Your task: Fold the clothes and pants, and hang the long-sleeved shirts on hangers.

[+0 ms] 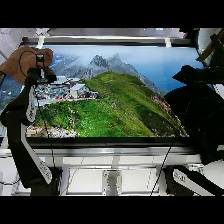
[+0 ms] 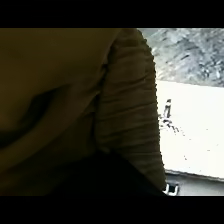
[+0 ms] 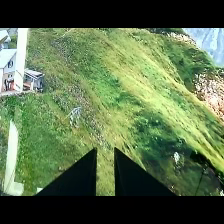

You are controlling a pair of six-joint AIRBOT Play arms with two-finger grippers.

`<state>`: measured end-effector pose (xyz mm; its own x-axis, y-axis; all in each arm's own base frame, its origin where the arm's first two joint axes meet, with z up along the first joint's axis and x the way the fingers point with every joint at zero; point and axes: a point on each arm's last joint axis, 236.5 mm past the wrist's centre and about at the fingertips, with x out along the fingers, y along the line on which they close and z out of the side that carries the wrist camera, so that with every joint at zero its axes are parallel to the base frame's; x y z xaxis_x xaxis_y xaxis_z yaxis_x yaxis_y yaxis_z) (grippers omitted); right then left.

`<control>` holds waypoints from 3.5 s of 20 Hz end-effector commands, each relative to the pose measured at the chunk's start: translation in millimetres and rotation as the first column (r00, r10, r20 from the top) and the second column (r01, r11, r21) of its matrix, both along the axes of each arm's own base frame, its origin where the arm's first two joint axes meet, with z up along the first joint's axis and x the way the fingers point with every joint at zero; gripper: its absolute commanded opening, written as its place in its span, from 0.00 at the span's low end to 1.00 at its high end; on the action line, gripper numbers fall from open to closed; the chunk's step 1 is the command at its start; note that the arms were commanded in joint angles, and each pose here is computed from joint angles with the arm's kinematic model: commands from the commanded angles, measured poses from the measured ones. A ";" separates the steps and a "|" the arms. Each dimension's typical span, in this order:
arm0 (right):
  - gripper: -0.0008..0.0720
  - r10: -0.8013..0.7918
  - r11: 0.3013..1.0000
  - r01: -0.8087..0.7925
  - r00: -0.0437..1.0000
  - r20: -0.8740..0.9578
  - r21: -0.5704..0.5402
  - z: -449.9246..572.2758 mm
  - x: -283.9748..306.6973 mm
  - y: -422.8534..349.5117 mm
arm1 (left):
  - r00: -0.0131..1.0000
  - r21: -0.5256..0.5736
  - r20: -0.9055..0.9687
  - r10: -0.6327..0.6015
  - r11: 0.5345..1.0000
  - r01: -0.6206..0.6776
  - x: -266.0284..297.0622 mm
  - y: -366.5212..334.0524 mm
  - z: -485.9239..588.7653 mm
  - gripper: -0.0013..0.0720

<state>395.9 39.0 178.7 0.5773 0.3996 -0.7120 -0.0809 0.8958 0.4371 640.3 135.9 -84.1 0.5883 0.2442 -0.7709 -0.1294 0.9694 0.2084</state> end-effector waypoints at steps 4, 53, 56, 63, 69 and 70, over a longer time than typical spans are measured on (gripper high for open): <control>0.19 0.000 1.000 0.000 1.000 -0.006 0.002 -0.7 -0.9 0.4 | 0.991 0.014 0.134 0.007 1.000 -0.009 5.7 -5.3 106.1 0.03; 0.50 0.203 0.974 -0.225 0.933 -0.296 -0.041 -34.2 -81.4 8.3 | 0.901 -0.506 -0.431 0.051 0.813 -0.289 -199.6 -70.5 60.3 0.99; 0.50 0.200 0.974 -0.223 0.936 -0.291 -0.047 -36.1 -109.4 13.4 | 0.904 -0.501 -0.421 0.075 0.811 -0.301 -189.5 -63.0 42.1 0.99; 0.50 0.048 0.998 -0.052 0.986 -0.161 -0.018 -74.6 -155.5 27.9 | 0.886 -0.563 -0.431 0.170 0.717 -0.411 -171.3 -59.1 8.4 0.99; 0.50 0.020 1.000 -0.020 0.995 -0.102 0.002 -72.6 -145.7 29.6 | 0.880 -0.636 -0.448 0.158 0.636 -0.438 -157.6 -81.8 -16.9 0.99; 0.50 0.020 1.000 -0.020 0.995 -0.102 0.002 -72.9 -145.8 29.4 | 0.884 -0.634 -0.439 0.159 0.643 -0.430 -155.5 -81.0 -18.6 0.99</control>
<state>246.3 68.5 105.1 0.4637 0.4140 -0.7833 -0.0603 0.8968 0.4383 477.5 59.6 -92.9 0.2595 -0.3124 -0.9138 -0.4855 0.7758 -0.4030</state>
